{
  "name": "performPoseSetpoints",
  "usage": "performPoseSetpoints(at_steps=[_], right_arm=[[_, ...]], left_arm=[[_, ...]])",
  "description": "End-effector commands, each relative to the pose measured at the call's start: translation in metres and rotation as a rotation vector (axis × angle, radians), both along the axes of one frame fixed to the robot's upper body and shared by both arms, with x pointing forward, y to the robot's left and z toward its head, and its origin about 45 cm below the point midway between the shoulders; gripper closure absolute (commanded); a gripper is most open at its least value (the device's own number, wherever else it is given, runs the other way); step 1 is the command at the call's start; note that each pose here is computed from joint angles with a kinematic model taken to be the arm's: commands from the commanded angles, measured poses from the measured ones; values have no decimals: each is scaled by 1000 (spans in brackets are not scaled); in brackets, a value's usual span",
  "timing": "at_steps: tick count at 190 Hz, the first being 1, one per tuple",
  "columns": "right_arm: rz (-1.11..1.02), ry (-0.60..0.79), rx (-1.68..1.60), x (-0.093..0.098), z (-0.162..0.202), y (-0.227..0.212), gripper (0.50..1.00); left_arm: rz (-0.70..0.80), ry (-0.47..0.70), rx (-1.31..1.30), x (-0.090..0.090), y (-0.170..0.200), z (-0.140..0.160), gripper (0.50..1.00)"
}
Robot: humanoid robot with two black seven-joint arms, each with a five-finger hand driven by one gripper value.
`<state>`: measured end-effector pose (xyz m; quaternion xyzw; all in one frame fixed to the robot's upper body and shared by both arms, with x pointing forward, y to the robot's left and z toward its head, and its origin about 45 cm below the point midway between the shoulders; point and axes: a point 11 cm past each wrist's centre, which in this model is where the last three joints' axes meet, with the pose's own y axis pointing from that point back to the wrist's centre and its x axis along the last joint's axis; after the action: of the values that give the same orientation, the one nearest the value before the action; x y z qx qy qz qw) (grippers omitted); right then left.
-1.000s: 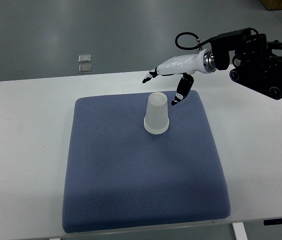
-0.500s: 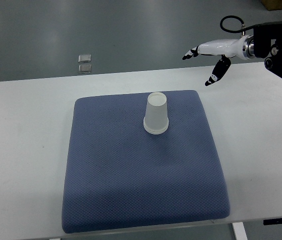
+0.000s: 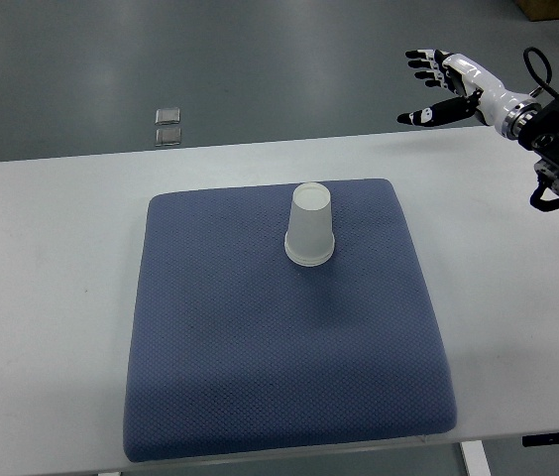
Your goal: Stack paper cups
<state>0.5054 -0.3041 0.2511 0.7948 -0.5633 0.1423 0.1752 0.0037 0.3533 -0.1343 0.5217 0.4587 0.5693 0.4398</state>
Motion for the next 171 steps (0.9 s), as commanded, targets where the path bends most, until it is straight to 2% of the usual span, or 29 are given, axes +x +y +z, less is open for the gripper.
performPoseSetpoints(at_steps=[1,25,105,134,152,171], right_arm=[[-56,18,148,-1,-10,11,587],[-146,61,350,-4,-25,17,587],[-406,127,905,-1,-27,-5,587],[-453,142,950,-12,-48,-13,587],[-426,172,943,-14,-57,6,587],[-421,180,915,-18,-65,8,587]], left_arm=[[0,0,0,0,0,0,500],[0,0,0,0,0,0,500],[0,0,0,0,0,0,500],[0,1,0,-1,0,0,500],[0,1,0,-1,0,0,500],[0,1,0,-1,0,0,500]])
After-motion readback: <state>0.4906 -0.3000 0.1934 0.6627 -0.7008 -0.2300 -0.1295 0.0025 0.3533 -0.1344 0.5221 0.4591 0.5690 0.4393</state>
